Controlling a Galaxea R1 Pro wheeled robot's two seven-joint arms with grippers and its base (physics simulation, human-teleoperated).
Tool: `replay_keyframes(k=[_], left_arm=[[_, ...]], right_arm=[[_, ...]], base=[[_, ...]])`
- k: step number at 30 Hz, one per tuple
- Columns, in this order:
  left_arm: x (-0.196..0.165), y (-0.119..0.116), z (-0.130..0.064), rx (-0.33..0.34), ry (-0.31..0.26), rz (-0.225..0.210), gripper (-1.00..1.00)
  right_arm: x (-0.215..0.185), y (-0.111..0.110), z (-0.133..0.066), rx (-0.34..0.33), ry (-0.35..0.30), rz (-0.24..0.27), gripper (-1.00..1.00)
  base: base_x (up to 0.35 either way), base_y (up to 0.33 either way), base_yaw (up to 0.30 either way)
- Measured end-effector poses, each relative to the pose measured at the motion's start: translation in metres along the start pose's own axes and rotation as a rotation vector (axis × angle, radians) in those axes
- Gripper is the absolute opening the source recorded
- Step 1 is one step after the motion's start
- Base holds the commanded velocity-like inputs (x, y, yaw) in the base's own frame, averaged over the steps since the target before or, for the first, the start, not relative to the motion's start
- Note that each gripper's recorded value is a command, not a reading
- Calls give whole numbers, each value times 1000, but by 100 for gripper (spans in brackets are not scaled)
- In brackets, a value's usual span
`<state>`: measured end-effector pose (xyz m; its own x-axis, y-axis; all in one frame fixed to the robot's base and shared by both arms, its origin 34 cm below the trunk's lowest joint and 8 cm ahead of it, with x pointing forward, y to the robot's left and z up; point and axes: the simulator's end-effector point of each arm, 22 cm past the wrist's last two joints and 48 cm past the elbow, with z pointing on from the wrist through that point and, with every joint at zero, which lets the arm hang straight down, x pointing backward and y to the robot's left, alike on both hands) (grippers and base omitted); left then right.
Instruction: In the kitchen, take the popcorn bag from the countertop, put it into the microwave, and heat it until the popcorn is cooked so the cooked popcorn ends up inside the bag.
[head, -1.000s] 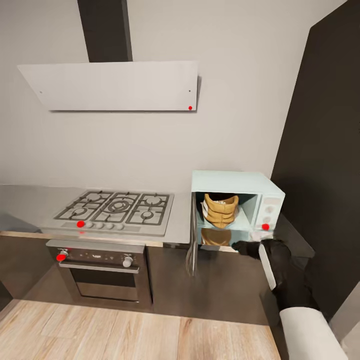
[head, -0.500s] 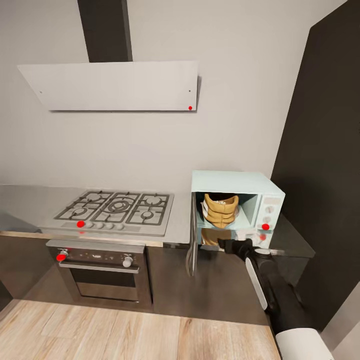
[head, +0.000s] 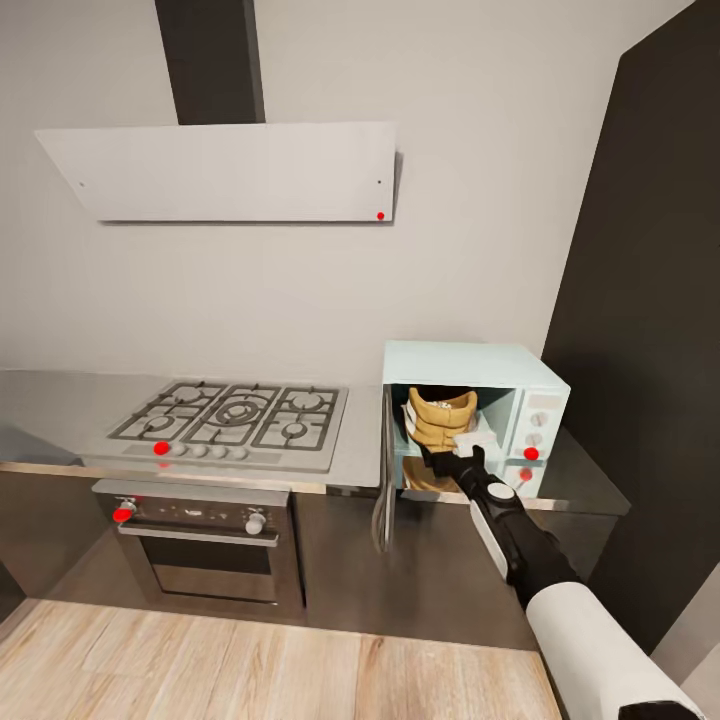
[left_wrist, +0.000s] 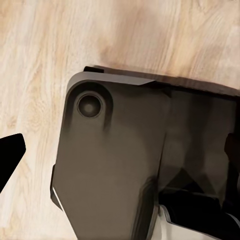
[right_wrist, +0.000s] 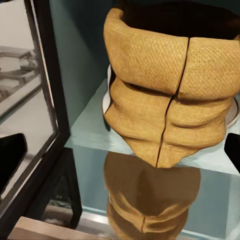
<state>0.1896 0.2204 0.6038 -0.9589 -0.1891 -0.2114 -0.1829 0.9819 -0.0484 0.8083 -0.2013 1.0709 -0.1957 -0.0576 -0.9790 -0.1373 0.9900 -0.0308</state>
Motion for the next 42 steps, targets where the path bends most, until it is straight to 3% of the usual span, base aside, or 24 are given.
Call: replay_keyframes(k=[8,10,13,18,42], left_arm=[[0,3,0,-3,-1,-1,100],[0,3,0,-3,-1,-2,100],[0,2,0,-3,-1,-3,100],[0,3,0,-5,-1,-8,100],[7,7,-1,-11,10,-13,100]], right_arm=[[1,-6,5,14,5,-3,100],[-1,-15,8,44,8,-1,100],[-10,-31,21,91,-10,-2,100],[-17,-41,42,108,-20,0,100],[-10,-47,43,139,-11,-5,100]], base=[[0,0,0],[0,0,0],[0,0,0],[0,0,0],[46,0,0]])
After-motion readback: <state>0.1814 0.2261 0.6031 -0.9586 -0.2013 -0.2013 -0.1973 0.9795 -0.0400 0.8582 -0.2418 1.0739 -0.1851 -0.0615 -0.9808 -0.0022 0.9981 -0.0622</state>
